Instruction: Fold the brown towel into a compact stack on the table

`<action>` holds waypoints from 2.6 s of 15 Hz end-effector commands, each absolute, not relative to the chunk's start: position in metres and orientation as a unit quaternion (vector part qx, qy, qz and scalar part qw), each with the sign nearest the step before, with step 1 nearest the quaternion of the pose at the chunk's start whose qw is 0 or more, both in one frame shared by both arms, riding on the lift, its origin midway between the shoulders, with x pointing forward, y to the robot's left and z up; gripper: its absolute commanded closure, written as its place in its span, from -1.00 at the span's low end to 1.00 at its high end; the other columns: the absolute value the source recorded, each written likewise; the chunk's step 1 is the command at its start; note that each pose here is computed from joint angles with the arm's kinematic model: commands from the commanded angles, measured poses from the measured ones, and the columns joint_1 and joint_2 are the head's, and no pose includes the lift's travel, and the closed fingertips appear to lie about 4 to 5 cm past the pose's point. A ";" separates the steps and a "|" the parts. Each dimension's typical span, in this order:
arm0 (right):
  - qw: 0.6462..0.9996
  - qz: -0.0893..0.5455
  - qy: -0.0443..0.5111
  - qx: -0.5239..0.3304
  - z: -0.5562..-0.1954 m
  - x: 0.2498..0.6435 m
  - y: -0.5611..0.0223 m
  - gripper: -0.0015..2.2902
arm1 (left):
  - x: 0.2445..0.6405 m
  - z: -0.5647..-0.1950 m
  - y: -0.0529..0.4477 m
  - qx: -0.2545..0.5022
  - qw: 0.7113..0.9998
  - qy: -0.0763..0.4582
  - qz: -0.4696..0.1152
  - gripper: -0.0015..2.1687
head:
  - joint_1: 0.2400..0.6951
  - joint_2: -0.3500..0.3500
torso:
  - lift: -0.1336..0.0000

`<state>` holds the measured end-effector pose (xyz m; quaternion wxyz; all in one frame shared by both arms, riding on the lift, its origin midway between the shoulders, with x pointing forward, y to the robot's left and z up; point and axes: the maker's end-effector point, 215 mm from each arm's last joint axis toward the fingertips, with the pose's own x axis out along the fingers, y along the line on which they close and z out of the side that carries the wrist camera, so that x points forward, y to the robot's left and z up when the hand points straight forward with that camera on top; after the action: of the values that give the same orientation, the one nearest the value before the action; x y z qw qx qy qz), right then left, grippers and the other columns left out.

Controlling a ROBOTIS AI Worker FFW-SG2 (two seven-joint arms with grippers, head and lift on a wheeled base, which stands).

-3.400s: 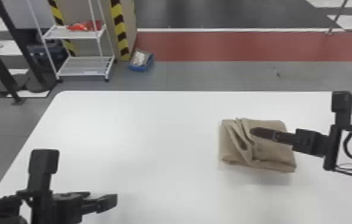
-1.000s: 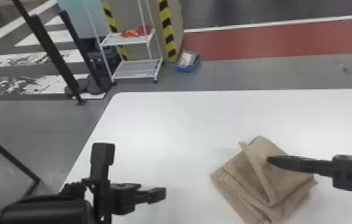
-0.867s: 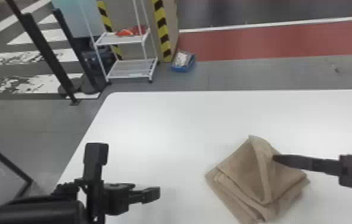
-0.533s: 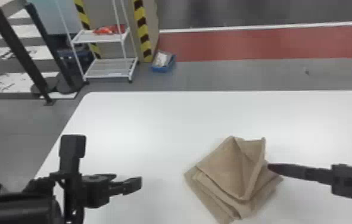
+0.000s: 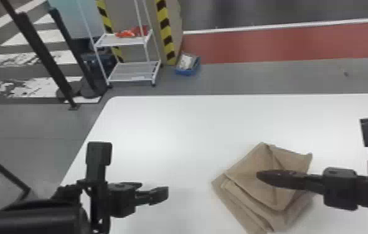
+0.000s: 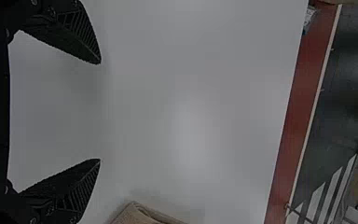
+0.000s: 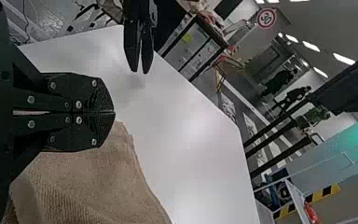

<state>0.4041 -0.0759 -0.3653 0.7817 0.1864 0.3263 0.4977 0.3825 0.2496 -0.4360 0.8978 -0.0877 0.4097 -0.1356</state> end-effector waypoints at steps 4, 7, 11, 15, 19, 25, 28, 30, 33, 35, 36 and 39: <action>0.818 0.440 0.311 0.201 -0.351 0.423 -0.132 -0.93 | 0.384 -0.438 0.251 -0.088 0.899 0.406 -0.136 -0.86 | 1.00 0.64 | -0.86; 0.824 0.409 0.329 0.215 -0.355 0.438 -0.145 -0.91 | 0.385 -0.440 0.243 -0.088 0.897 0.408 -0.143 -0.86 | 1.00 0.45 | -0.86; 0.822 0.371 0.358 0.242 -0.358 0.445 -0.157 -0.90 | 0.379 -0.440 0.256 -0.090 0.899 0.408 -0.133 -0.86 | 1.00 0.38 | -0.86; 0.819 0.342 0.360 0.289 -0.352 0.439 -0.181 -0.88 | 0.380 -0.440 0.261 -0.089 0.901 0.404 -0.131 -0.86 | 1.00 0.38 | -0.86; 0.819 0.340 0.381 0.261 -0.366 0.444 -0.169 -0.68 | 0.382 -0.442 0.251 -0.088 0.899 0.405 -0.140 -0.86 | 1.00 0.32 | -0.86; 0.817 0.320 0.401 0.262 -0.366 0.453 -0.176 -0.64 | 0.377 -0.444 0.263 -0.090 0.900 0.407 -0.129 -0.86 | 1.00 0.36 | -0.86; 0.820 0.304 0.407 0.263 -0.368 0.453 -0.188 -0.64 | 0.377 -0.444 0.260 -0.091 0.899 0.407 -0.133 -0.86 | 1.00 0.34 | -0.86; 0.825 0.292 0.411 0.256 -0.371 0.454 -0.201 -0.64 | 0.378 -0.445 0.260 -0.089 0.899 0.407 -0.133 -0.86 | 1.00 0.31 | -0.86; 0.818 0.294 0.425 0.253 -0.380 0.452 -0.193 -0.64 | 0.379 -0.446 0.258 -0.090 0.899 0.408 -0.134 -0.86 | 1.00 0.24 | -0.86; 0.815 0.295 0.437 0.241 -0.386 0.454 -0.184 -0.35 | 0.379 -0.446 0.259 -0.090 0.899 0.408 -0.133 -0.86 | 1.00 0.25 | -0.86; 0.815 0.297 0.438 0.238 -0.387 0.456 -0.182 -0.33 | 0.379 -0.446 0.261 -0.090 0.899 0.407 -0.131 -0.86 | 1.00 0.26 | -0.86; 0.812 0.291 0.450 0.230 -0.393 0.459 -0.180 -0.28 | 0.377 -0.447 0.263 -0.091 0.899 0.409 -0.130 -0.86 | 1.00 0.31 | -0.86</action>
<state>0.4579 -0.1806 -0.3905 0.8138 0.2319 0.4451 0.2930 0.3779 0.2638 -0.4463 0.8991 -0.0878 0.4088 -0.1299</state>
